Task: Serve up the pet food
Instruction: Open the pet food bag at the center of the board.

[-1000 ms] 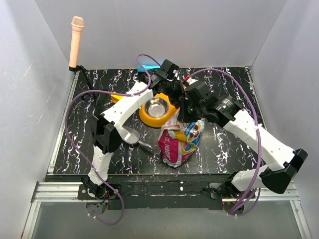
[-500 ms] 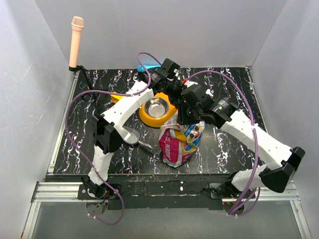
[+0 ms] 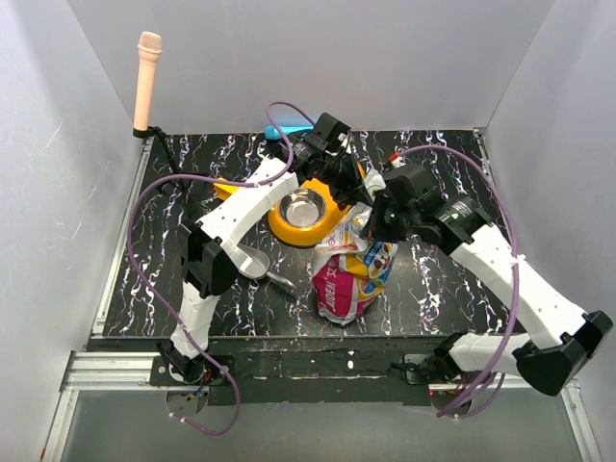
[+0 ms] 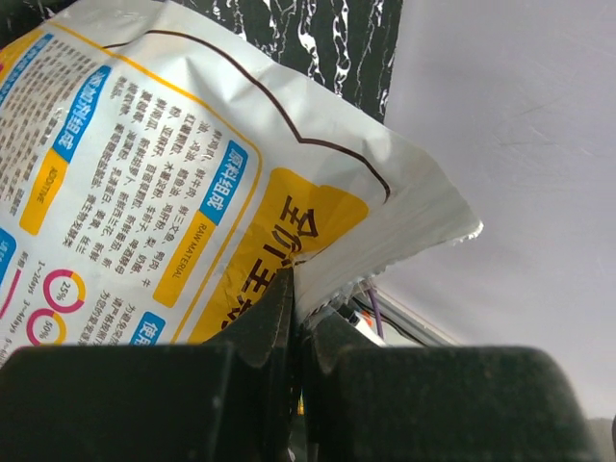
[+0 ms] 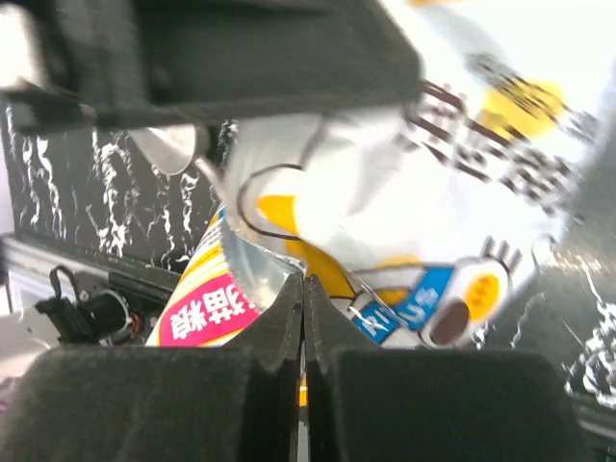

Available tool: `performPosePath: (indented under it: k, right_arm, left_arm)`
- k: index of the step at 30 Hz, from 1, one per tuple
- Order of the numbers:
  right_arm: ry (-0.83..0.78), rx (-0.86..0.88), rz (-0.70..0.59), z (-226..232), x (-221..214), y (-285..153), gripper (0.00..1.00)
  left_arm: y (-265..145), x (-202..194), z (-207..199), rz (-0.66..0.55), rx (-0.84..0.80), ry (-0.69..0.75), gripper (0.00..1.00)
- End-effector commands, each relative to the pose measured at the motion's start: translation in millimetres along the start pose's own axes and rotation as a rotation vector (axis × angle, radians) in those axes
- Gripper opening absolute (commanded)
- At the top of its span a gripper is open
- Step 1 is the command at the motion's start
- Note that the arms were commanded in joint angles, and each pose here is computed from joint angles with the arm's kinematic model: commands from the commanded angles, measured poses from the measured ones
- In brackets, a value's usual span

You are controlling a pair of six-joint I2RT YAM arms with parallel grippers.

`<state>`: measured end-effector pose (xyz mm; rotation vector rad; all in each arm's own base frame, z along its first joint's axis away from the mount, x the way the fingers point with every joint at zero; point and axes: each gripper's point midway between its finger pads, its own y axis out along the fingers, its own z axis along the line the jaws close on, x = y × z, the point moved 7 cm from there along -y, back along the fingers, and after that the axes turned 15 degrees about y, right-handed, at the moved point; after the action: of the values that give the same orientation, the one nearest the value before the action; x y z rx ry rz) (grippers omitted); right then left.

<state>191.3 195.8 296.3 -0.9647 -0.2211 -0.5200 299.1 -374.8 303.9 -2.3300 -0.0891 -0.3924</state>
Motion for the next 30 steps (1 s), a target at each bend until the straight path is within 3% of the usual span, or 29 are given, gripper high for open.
performPosePath:
  k: [1,4,9,15,23,30]
  right_arm:
    - [0.066,-0.493,-0.012,-62,-13,-18,0.01]
    - [-0.032,-0.508,-0.035,-68,-26,-21,0.01]
    - [-0.145,-0.1,0.011,-34,-32,-20,0.01]
    - [-0.005,-0.285,-0.125,-57,-18,-41,0.01]
    - [-0.097,-0.056,-0.012,-25,-11,-25,0.01]
    - [-0.158,-0.011,0.005,-7,0,-11,0.12]
  left_arm:
    - [-66,20,-61,-0.164,-0.262,0.083,0.0]
    - [-67,22,-63,-0.172,-0.261,0.095,0.0]
    - [-66,22,-64,-0.174,-0.258,0.095,0.0]
    - [-63,23,-62,-0.166,-0.255,0.091,0.0]
    - [-65,22,-63,-0.173,-0.264,0.096,0.0]
    - [-69,21,-65,-0.177,-0.276,0.101,0.0]
